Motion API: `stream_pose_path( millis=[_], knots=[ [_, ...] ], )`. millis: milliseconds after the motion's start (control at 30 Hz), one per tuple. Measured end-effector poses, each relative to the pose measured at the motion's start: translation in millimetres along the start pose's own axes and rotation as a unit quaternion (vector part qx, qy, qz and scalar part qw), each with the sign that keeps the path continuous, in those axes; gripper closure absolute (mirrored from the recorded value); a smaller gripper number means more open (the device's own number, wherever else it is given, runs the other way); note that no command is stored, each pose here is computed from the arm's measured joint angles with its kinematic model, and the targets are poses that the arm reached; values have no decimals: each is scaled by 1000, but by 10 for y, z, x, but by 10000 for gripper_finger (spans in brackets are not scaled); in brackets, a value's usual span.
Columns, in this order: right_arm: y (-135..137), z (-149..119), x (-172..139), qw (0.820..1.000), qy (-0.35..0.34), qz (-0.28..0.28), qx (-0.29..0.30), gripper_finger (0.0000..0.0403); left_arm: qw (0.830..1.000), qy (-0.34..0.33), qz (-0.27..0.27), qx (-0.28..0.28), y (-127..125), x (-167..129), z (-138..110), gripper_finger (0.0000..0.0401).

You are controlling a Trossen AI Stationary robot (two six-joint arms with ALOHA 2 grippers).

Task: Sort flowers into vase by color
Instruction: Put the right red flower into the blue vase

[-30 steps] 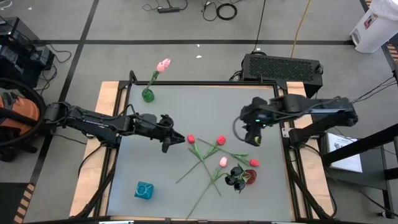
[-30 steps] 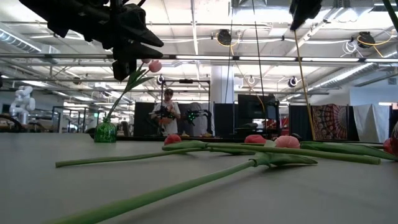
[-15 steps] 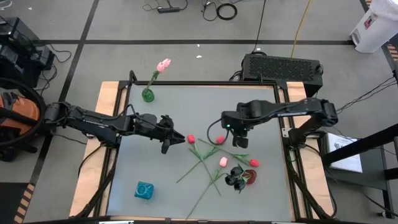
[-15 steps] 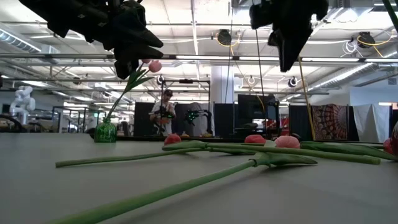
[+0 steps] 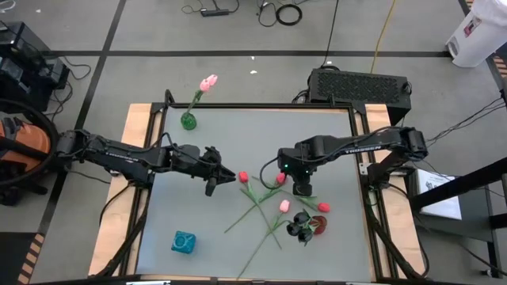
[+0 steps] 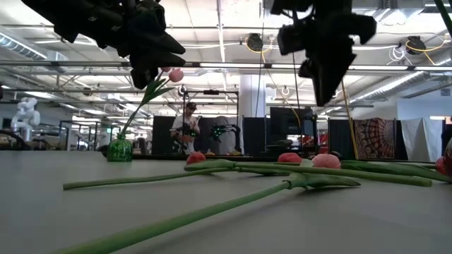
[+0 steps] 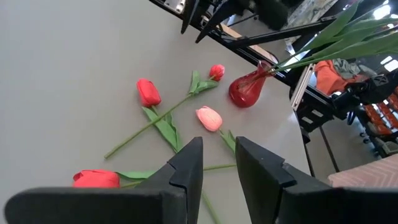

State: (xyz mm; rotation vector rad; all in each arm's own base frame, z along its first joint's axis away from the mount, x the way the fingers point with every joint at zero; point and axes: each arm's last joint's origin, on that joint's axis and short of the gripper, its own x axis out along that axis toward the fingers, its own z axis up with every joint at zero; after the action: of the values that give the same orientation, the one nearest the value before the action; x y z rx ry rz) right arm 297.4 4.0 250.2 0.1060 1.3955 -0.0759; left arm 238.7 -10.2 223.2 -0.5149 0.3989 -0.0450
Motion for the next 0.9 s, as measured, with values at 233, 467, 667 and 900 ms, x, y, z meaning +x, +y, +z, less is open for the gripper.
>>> stream_pose_path(
  millis=[233, 467, 667, 900],
  knots=[
    [9, -145, 297, 999, 27, 32, 13, 305, 1000, 0, 0, 9, 0, 0, 0, 300],
    [42, -249, 513, 997, 32, 73, 24, 305, 1000, 0, 0, 9, 0, 0, 0, 300],
    [93, -285, 622, 993, 22, 115, 23, 305, 1000, 0, 0, 10, 0, 0, 0, 300],
    [108, -292, 702, 992, 1, 122, 31, 305, 1000, 0, 0, 11, 0, 0, 1, 300]
  ],
)
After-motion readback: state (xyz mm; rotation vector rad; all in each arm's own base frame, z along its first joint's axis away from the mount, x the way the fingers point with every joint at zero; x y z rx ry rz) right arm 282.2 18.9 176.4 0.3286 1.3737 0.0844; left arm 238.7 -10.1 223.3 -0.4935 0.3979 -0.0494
